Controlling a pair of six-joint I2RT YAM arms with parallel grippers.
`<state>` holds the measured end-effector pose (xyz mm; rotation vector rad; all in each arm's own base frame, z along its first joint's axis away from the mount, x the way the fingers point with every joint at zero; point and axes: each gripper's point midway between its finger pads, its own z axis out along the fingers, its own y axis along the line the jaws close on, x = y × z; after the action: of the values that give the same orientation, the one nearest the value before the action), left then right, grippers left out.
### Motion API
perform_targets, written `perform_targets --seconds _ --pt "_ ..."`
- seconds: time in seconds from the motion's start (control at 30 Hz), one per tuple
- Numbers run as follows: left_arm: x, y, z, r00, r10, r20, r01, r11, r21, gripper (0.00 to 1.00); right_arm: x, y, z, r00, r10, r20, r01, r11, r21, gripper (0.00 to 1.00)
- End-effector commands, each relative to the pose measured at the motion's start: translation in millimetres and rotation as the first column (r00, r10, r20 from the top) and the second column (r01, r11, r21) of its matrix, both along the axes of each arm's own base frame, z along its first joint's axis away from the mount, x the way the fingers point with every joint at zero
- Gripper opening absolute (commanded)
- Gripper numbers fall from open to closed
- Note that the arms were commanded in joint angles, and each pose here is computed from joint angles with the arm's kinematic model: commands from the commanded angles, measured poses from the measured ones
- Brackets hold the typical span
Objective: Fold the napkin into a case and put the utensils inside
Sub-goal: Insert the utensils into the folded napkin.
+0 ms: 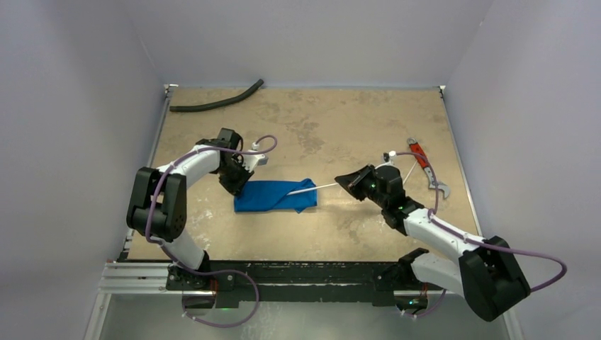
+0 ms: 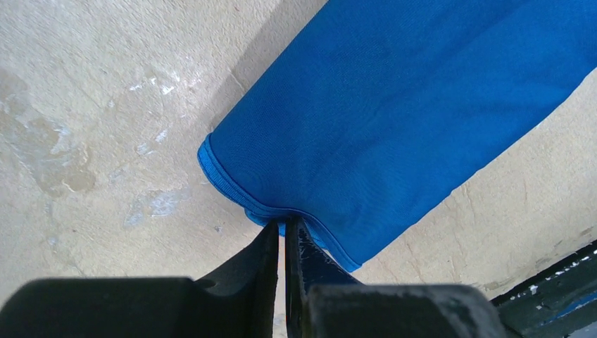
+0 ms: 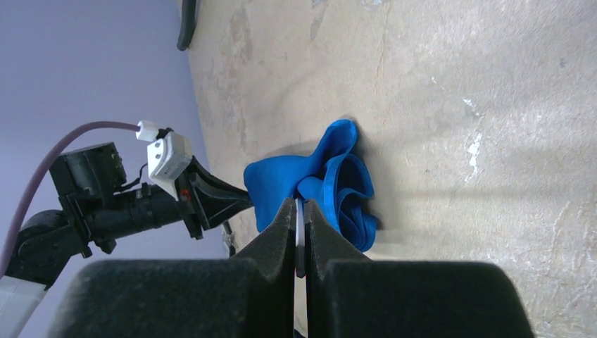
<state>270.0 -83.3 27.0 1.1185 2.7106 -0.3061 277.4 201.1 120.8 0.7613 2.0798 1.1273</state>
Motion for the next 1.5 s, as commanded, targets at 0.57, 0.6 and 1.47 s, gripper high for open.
perform_targets --seconds 0.57,0.6,1.47 --pt "-10 6 -18 0.999 -0.026 -0.032 0.026 0.999 0.019 0.00 2 41 -6 0.999 -0.023 0.028 0.020 0.992 0.123 0.00" --pt "-11 6 -18 0.999 -0.027 -0.033 0.027 0.999 0.020 0.00 3 42 -5 0.999 -0.030 0.033 0.026 0.991 0.128 0.00" --pt "-14 6 -18 0.998 -0.050 -0.045 0.051 0.998 0.020 0.00 10 86 -20 1.000 -0.007 0.008 0.005 0.985 0.171 0.00"
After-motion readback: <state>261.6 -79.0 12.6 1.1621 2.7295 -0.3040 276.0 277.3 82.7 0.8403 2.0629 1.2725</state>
